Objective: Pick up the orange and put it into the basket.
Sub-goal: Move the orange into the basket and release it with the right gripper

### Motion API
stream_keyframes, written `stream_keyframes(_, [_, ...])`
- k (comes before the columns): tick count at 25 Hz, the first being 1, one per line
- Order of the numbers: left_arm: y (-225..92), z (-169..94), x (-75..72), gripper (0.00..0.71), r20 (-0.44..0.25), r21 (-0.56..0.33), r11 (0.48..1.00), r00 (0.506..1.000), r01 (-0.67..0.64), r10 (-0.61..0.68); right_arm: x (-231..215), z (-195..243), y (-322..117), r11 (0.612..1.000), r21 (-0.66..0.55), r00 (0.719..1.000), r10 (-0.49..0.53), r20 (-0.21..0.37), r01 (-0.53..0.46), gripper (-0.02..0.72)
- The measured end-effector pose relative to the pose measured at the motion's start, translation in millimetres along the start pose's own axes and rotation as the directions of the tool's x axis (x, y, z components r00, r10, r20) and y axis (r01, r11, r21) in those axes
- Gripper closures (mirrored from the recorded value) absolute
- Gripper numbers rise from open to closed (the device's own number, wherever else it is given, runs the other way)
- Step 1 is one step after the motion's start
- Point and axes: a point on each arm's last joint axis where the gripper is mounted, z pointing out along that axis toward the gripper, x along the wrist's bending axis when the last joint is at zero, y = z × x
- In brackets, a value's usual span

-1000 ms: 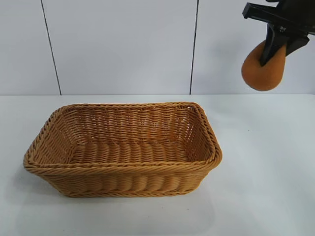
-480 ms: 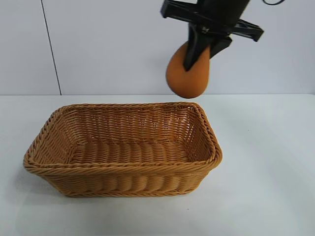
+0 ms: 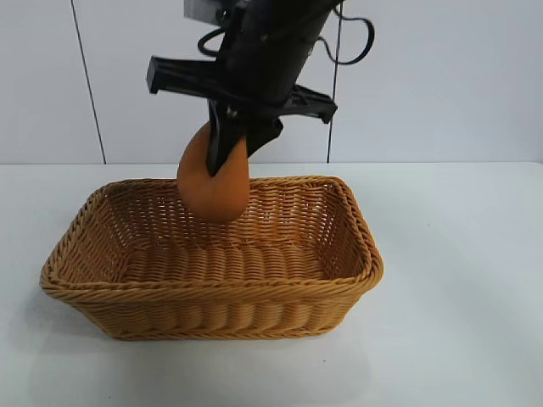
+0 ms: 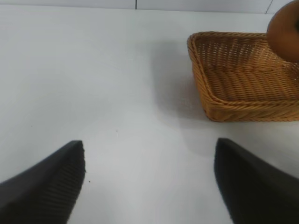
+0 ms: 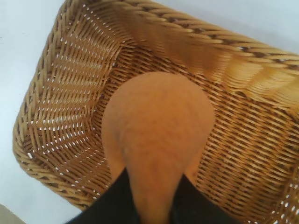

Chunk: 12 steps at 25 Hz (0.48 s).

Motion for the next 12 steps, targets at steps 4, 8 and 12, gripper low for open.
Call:
stream_keyframes(4, [0.0, 0.0, 0.0, 0.161, 0.0, 0.0, 1.0, 1.0, 0.0, 0.0, -7.1, 35.7, -3.0, 0.999, 0.032, 1.0, 0.009, 0.016, -0.009, 0.663])
stream_keyframes(8, [0.0, 0.0, 0.0, 0.161, 0.0, 0.0, 1.0, 1.0, 0.0, 0.0, -12.3, 60.0, -9.6, 0.996, 0.085, 0.999, 0.016, 0.029, -0.018, 0.663])
stream_keyframes(12, [0.0, 0.0, 0.0, 0.161, 0.0, 0.0, 1.0, 1.0, 0.0, 0.0, -13.4, 63.8, -10.7, 0.995, 0.093, 0.999, 0.015, 0.032, -0.018, 0.641])
